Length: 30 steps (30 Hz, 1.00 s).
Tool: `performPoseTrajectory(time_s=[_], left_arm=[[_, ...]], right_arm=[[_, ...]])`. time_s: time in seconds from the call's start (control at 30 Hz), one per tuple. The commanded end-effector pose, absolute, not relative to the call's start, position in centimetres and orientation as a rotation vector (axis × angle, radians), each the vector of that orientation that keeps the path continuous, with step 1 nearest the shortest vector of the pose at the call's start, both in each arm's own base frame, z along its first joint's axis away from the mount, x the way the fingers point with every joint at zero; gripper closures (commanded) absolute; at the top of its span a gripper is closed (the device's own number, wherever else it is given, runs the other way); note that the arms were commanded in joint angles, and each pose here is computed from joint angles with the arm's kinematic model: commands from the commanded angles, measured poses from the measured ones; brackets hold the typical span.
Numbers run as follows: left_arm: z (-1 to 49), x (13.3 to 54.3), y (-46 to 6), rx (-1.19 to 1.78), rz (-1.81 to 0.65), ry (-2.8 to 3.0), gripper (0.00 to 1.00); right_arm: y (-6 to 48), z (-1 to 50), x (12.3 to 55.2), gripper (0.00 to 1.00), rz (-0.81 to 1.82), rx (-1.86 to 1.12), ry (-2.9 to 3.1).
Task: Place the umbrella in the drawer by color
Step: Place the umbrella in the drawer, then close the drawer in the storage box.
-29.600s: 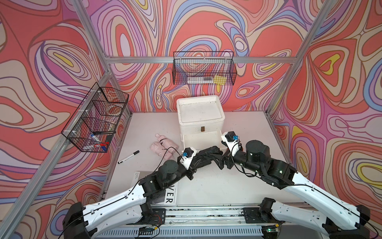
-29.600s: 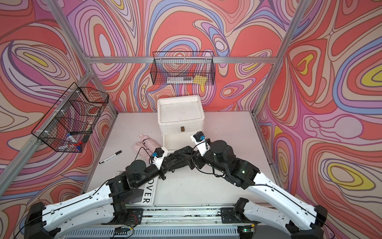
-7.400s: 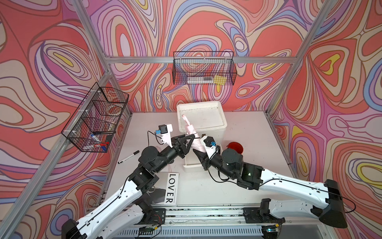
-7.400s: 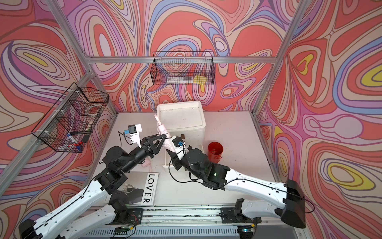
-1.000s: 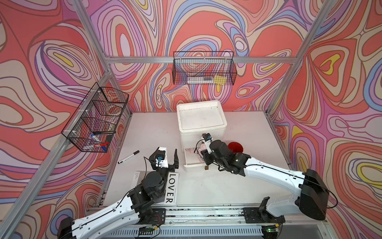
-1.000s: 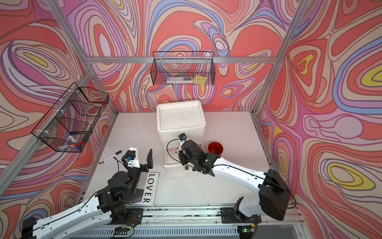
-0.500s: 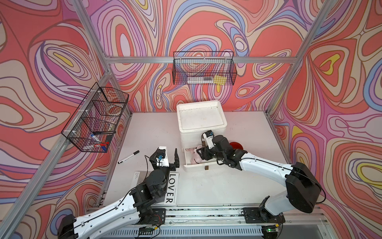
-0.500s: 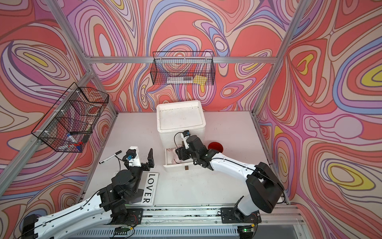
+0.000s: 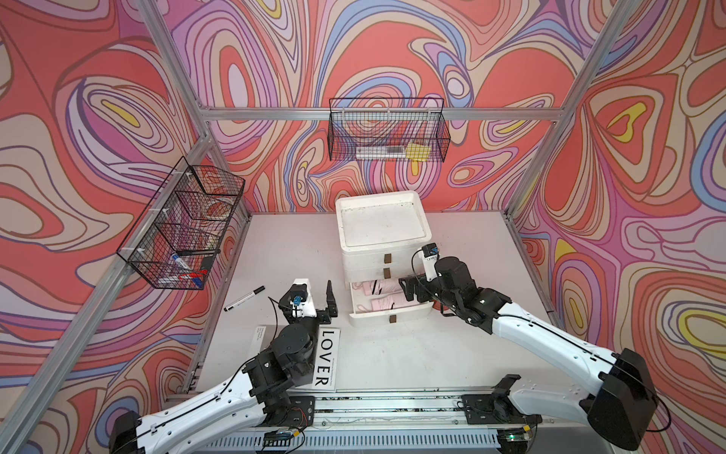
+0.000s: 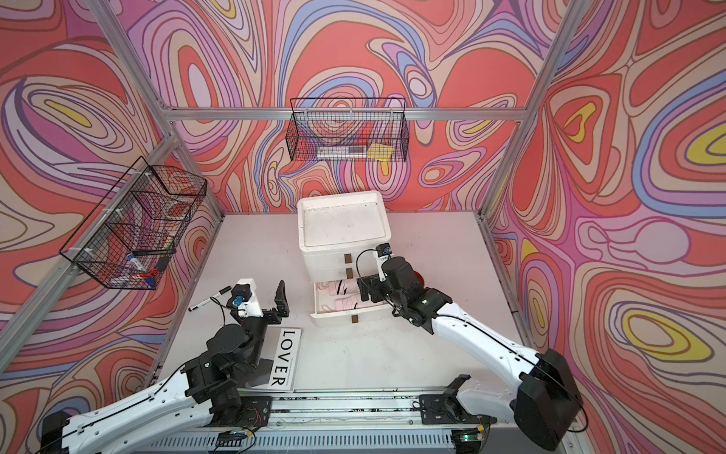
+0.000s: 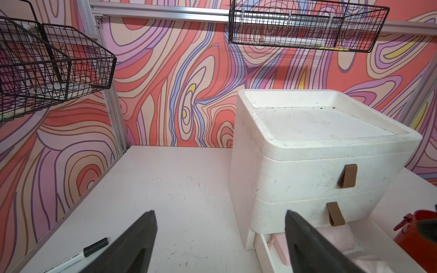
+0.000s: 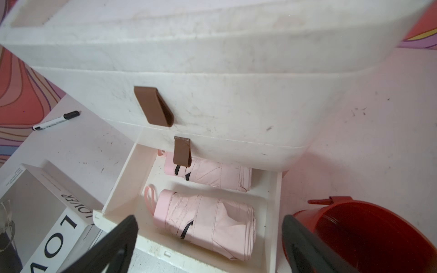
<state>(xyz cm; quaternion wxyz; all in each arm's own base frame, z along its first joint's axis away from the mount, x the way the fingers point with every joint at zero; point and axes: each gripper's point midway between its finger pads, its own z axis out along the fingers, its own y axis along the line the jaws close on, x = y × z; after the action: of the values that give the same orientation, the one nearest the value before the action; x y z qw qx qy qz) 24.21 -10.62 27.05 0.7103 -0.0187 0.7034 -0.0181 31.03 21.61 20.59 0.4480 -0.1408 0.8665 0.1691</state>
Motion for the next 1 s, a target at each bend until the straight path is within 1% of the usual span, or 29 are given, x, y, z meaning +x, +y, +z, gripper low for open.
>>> performPoseTrajectory(time_s=[0.0,0.1,0.17,0.3,0.53,0.7,0.9,0.97], left_arm=[[27.2,24.5,-10.5,-0.075,-0.042,1.555,0.09],[26.9,24.7,-10.9,-0.066,-0.027,1.562,0.07],[26.6,25.0,-10.8,-0.077,-0.002,1.567,0.01],[24.9,25.9,-9.4,-0.201,0.03,1.604,0.01],[22.7,28.1,-8.2,-0.361,-0.056,1.747,0.01],[26.3,29.9,-8.6,-0.409,-0.104,1.709,0.01],[29.6,33.8,-11.6,-0.353,-0.203,1.738,0.01],[30.6,35.8,-13.1,-0.321,-0.214,1.751,0.01]], right_arm=[[20.1,22.1,31.0,0.02,0.334,-0.335,2.101],[19.5,22.9,30.8,0.02,0.326,-0.323,2.069],[19.3,23.1,30.6,0.02,0.331,-0.324,2.047],[19.3,22.4,30.1,0.02,0.329,-0.376,2.016],[18.7,20.6,29.6,0.02,0.333,-0.369,1.943],[18.0,20.0,29.1,0.02,0.326,-0.371,1.877],[18.1,19.6,28.4,0.02,0.368,-0.374,1.842],[18.2,19.3,28.4,0.02,0.375,-0.374,1.852]])
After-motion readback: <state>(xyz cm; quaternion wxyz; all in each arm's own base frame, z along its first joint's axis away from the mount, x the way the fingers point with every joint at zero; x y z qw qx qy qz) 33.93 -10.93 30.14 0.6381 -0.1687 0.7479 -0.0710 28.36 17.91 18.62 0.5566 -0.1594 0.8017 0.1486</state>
